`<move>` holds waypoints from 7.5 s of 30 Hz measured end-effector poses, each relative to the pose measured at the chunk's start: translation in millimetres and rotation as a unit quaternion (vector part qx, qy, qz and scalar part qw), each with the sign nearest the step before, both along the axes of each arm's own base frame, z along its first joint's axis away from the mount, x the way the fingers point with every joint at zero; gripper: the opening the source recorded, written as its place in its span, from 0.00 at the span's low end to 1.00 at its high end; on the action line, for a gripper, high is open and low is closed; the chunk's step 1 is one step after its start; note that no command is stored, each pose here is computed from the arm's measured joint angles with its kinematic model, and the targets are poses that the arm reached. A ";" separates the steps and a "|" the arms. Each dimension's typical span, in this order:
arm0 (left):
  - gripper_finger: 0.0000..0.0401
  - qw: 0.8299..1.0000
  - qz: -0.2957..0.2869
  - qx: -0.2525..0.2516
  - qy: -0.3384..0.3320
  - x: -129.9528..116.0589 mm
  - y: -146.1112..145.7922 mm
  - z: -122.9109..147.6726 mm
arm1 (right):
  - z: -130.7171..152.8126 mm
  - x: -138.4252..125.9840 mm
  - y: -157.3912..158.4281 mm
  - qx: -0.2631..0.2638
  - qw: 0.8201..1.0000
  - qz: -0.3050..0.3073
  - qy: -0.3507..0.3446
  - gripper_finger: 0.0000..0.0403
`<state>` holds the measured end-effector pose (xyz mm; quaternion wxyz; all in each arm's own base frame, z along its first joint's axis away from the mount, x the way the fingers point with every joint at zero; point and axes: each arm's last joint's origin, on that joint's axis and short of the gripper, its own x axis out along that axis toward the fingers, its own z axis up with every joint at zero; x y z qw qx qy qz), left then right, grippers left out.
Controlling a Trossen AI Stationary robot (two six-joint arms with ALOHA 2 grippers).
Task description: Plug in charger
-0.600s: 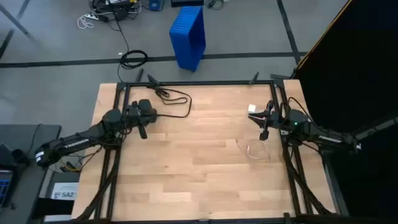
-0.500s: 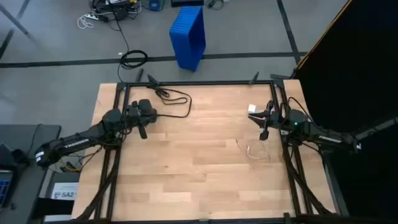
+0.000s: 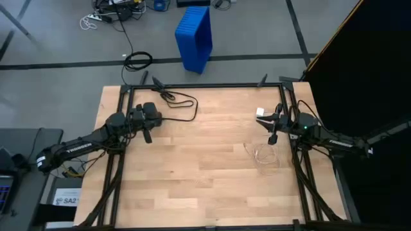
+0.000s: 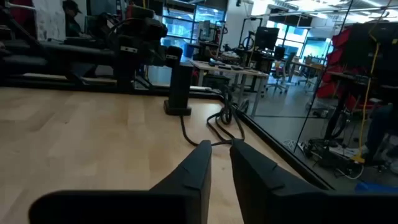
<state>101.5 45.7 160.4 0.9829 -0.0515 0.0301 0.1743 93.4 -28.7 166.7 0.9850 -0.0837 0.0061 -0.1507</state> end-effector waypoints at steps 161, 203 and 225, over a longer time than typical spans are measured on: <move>0.82 0.934 0.310 -0.116 0.134 12.1 12.6 103.1 | 2.3 0.0 0.0 -0.003 1.000 0.000 -0.011 0.07; 0.80 0.904 0.378 -0.158 0.126 26.6 -4.0 21.3 | 2.2 0.0 0.0 -0.003 1.000 0.000 -0.011 0.09; 0.61 0.911 0.371 -0.150 0.099 42.3 -2.2 10.4 | 5.6 0.0 0.0 -0.008 1.000 0.000 -0.027 0.06</move>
